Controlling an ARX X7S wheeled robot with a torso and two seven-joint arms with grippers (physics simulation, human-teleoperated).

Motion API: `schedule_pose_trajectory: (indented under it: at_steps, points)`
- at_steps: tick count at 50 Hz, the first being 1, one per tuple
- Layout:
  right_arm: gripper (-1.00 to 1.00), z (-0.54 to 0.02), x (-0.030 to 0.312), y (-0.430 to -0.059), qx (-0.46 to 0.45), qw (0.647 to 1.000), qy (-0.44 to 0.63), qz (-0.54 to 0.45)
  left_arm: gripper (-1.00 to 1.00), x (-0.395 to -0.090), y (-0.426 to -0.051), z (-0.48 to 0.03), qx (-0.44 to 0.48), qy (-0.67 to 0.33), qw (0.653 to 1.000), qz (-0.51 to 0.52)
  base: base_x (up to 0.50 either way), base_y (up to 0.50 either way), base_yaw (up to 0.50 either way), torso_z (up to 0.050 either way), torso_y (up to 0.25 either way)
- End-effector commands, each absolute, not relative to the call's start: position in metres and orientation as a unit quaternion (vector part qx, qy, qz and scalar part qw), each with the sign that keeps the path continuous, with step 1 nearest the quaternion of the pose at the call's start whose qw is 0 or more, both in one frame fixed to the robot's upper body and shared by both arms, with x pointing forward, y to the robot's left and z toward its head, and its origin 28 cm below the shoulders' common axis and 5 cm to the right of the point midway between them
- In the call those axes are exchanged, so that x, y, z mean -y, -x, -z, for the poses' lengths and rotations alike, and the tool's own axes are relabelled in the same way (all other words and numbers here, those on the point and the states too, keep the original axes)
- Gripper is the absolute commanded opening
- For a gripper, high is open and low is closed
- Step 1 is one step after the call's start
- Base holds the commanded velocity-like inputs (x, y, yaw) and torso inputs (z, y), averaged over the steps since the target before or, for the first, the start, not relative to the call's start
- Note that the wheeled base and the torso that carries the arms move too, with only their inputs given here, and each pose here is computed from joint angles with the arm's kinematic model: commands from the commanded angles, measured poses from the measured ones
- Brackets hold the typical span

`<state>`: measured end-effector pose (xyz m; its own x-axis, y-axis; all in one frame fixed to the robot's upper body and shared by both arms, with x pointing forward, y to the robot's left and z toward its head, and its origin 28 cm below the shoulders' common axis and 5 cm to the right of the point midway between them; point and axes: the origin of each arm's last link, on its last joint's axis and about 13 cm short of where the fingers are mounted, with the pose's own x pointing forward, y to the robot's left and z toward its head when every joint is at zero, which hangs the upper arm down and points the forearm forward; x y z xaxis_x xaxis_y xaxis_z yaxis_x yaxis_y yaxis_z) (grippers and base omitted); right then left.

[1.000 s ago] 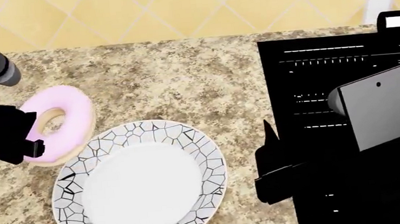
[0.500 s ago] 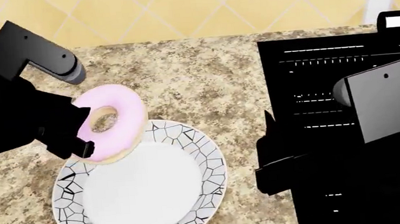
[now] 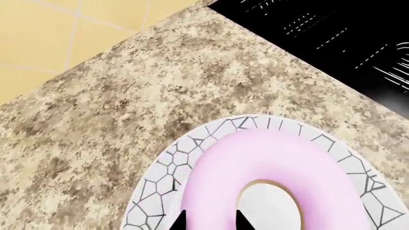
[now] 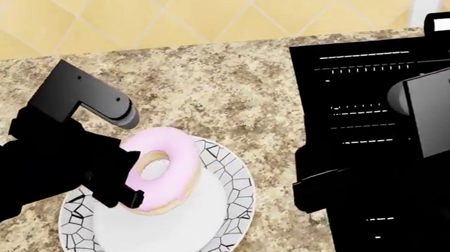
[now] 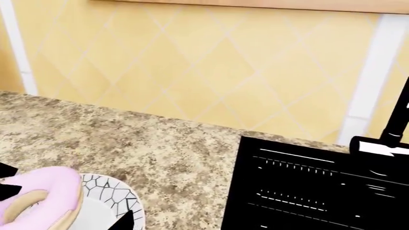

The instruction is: Place the pastries on the plates.

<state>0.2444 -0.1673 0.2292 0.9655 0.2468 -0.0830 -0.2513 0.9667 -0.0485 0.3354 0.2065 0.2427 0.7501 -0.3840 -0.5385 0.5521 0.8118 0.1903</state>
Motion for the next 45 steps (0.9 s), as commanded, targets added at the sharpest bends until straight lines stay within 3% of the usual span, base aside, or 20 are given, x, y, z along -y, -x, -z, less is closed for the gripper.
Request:
schedule_pose_trajectory:
  at_steps: [1, 24, 25, 38, 45]
  points:
    - [1.0, -0.227, 0.168, -0.244, -0.039, 0.991, 0.028, -0.122, -1.0, -0.204, -0.33, -0.233, -0.248, -0.172, 0.917, 0.261, 0.0, 0.0, 0.0, 0.0, 0.0]
    - [1.0, -0.223, 0.169, -0.243, -0.047, 0.991, 0.022, -0.125, -1.0, -0.201, -0.333, -0.23, -0.254, -0.168, 0.916, 0.261, 0.0, 0.0, 0.0, 0.0, 0.0]
    - [1.0, -0.223, 0.168, -0.243, -0.047, 0.991, 0.021, -0.126, 1.0, -0.202, -0.333, -0.232, -0.253, -0.169, 0.916, 0.26, 0.0, 0.0, 0.0, 0.0, 0.0]
    - [1.0, -0.224, 0.166, -0.244, -0.045, 0.991, 0.021, -0.127, 1.0, -0.204, -0.331, -0.236, -0.248, -0.173, 0.919, 0.255, 0.0, 0.0, 0.0, 0.0, 0.0]
    - [1.0, -0.236, 0.168, -0.247, -0.021, 0.993, 0.017, -0.118, 1.0, -0.223, -0.322, -0.26, -0.211, -0.131, 0.944, 0.219, 0.0, 0.0, 0.0, 0.0, 0.0]
